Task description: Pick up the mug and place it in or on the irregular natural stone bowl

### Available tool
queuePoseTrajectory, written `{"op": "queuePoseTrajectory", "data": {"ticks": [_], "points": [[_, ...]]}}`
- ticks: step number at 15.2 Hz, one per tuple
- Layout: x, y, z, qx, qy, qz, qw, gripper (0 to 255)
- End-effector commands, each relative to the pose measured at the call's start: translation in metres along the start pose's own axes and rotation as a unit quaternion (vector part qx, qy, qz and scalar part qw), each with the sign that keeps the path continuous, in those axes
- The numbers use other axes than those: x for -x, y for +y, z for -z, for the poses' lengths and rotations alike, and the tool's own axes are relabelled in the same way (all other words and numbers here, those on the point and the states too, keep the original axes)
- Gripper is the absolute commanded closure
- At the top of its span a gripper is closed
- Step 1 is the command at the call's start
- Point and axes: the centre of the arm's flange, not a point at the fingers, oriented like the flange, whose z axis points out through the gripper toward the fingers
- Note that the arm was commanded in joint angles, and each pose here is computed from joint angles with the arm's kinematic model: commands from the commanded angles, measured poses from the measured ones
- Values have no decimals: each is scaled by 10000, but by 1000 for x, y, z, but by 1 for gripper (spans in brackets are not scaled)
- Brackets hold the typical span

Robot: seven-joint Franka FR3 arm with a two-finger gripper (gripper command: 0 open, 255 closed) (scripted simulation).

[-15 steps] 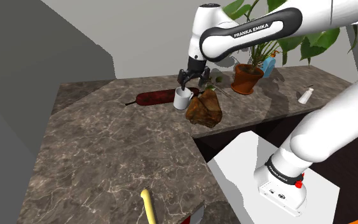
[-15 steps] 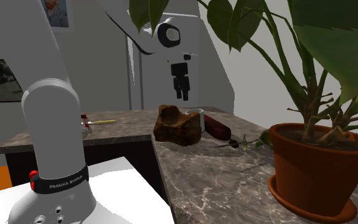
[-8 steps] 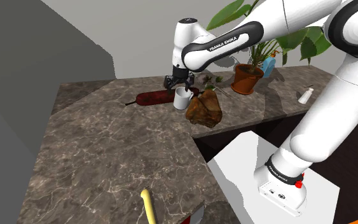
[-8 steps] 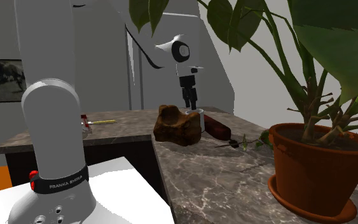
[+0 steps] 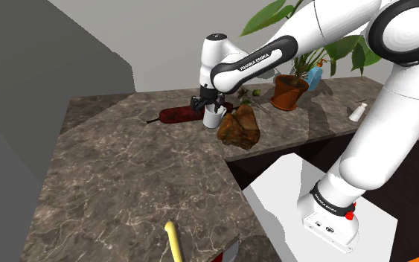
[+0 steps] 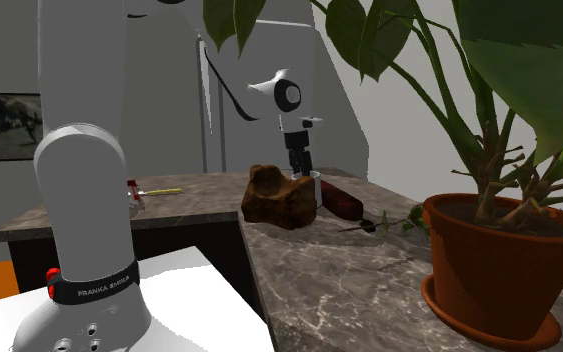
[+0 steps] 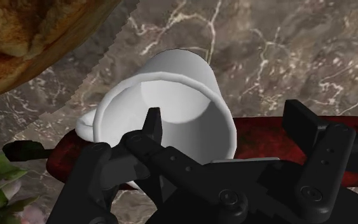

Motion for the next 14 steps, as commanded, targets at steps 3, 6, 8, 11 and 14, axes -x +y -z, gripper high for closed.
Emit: {"op": "queuePoseTrajectory", "data": {"ticks": [3,6,8,11,14], "points": [[-1,0,-2,-2,3,0,10000,0],[-1,0,-2,-2,2,0,10000,0],[-1,0,-2,-2,2,0,10000,255],[-1,0,-2,-2,2,0,10000,255],[-1,1,-2,-1,2,0,10000,255]]}}
